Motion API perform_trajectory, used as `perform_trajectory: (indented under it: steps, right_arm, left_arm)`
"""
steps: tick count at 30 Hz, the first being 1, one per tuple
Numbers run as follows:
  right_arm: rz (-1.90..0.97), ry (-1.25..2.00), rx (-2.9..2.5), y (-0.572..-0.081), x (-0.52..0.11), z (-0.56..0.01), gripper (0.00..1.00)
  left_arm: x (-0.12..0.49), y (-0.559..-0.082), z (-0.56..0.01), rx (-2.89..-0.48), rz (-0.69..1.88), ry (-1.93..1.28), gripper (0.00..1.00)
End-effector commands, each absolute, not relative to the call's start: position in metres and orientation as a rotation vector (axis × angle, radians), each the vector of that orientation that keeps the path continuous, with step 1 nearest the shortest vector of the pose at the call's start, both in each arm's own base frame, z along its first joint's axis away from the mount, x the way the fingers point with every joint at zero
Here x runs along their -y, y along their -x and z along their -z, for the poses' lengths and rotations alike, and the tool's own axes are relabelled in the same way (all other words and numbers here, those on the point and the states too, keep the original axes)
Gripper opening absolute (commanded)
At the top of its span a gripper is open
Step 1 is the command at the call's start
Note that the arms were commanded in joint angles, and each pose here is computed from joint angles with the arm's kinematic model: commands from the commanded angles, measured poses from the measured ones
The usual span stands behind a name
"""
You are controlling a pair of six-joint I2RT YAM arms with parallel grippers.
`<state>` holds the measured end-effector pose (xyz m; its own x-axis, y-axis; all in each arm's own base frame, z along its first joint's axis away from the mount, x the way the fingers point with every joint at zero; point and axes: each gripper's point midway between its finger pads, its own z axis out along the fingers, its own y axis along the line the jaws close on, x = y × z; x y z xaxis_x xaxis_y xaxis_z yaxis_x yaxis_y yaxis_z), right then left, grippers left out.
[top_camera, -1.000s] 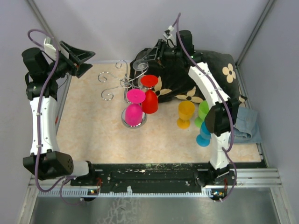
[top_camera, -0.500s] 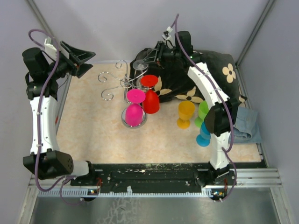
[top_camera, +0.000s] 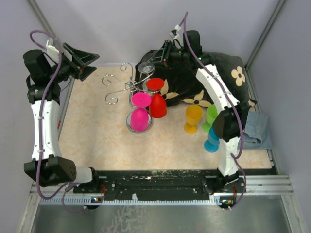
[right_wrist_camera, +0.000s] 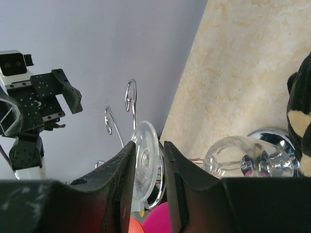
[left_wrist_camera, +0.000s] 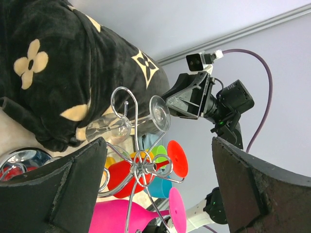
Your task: Take the wine glass off the wine glass rack
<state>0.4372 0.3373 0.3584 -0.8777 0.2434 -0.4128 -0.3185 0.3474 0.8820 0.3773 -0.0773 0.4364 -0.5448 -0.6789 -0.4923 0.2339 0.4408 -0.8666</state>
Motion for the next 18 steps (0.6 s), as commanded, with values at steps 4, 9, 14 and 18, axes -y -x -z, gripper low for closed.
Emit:
perform_trajectory:
  steps: [4,9,14,18]
  right_arm:
    - [-1.559,0.132,-1.992,-0.44,-0.3321,-0.4013,0.3]
    - [-1.566,0.136,-1.992,-0.4396,-0.3327,-0.4011,0.27]
    - [-1.569,0.14,-2.004,-0.4391,-0.3332,-0.3974,0.25]
    - [-1.567,0.143,-2.021,-0.437,-0.3328,-0.3933,0.24]
  left_arm:
    - [0.0755,-0.3792,-0.4421,-1.756,1.237,0.332,0.93]
    - [0.075,-0.3798,-0.4421,-1.756,1.234,0.331,0.93]
    - [0.0755,-0.3798,-0.4413,-1.759,1.237,0.33,0.93]
    - [0.0756,-0.3794,-0.4401,-1.76,1.235,0.328,0.93]
